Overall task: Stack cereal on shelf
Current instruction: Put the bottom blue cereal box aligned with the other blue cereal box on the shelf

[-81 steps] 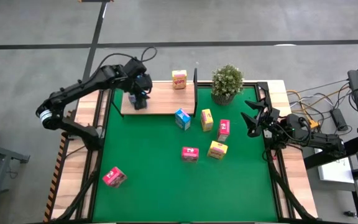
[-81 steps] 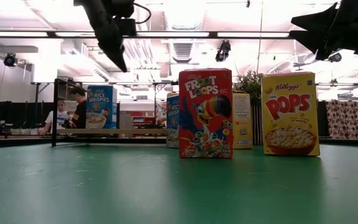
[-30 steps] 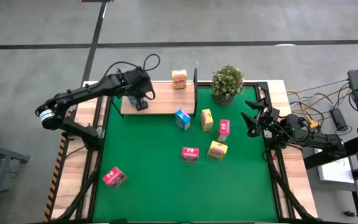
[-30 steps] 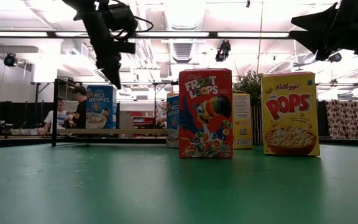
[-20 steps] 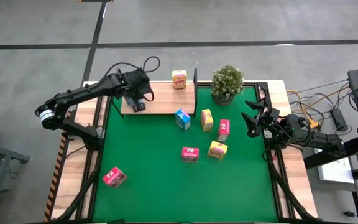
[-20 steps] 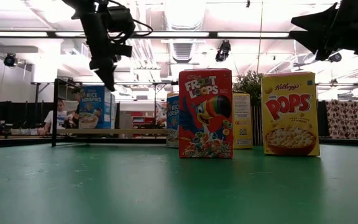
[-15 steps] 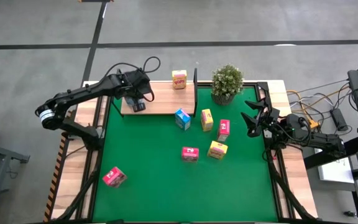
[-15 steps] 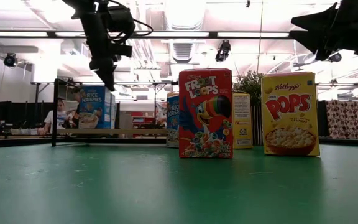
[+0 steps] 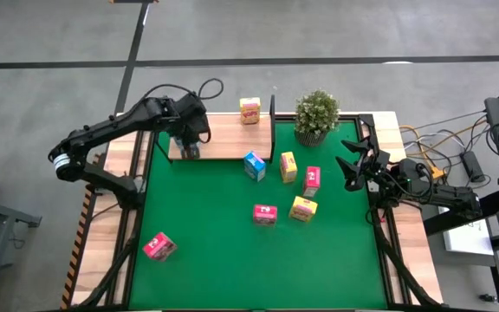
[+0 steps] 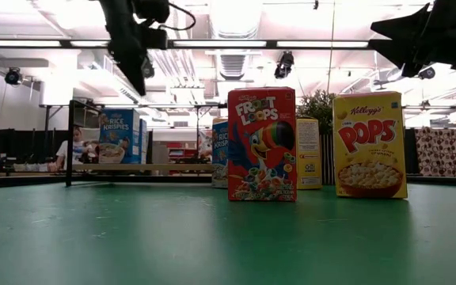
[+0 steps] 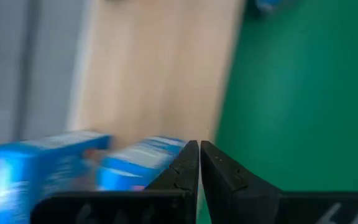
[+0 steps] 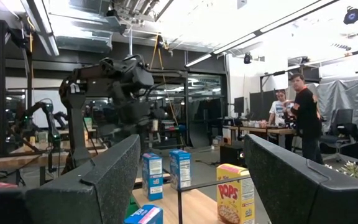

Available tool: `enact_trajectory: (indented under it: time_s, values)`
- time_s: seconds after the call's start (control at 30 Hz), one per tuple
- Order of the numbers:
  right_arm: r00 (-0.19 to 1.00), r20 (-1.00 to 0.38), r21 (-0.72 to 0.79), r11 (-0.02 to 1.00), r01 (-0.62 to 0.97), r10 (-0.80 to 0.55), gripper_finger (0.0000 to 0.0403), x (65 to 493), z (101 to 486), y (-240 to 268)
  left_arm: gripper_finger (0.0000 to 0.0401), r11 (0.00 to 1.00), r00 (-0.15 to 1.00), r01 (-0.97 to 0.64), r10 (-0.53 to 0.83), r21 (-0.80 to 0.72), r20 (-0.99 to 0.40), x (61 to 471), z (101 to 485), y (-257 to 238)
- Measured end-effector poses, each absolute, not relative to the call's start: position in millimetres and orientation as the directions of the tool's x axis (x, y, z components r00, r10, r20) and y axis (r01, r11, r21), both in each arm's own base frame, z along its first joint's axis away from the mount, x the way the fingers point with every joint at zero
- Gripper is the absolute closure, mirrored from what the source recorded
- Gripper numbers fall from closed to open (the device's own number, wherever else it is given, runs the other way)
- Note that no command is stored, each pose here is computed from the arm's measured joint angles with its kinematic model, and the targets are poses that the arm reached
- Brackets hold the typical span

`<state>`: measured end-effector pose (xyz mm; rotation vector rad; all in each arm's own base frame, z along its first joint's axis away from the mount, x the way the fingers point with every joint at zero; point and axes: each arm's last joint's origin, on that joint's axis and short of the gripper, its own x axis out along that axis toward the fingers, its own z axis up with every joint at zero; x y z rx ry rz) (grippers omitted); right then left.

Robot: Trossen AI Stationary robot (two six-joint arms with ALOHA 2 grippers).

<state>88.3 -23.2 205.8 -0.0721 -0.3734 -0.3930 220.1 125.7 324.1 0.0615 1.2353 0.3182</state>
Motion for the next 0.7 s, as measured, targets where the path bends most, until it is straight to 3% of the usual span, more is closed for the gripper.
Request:
enact_trajectory:
  time_s: [0.1,0.23,0.47,0.7]
  values:
    - [0.857,0.369,-0.001,0.922,0.388,-0.361,0.0129,88,206,-23,0.0401,0.974,0.273,-0.182,0.18,0.133,-0.945,217,310,120]
    - [0.857,0.368,-0.001,0.922,0.388,-0.36,0.0129,88,206,-23,0.0401,0.973,0.196,-0.199,0.158,0.118,-0.968,213,283,117]
    - [0.857,0.368,-0.003,0.921,0.389,-0.36,0.0129,88,206,-23,0.0401,0.892,0.044,-0.248,0.401,0.379,-0.915,208,251,124]
    - [0.857,0.368,0.002,0.922,0.387,-0.36,0.0129,88,206,-23,0.0401,0.862,0.046,-0.267,0.458,0.43,-0.888,208,249,131]
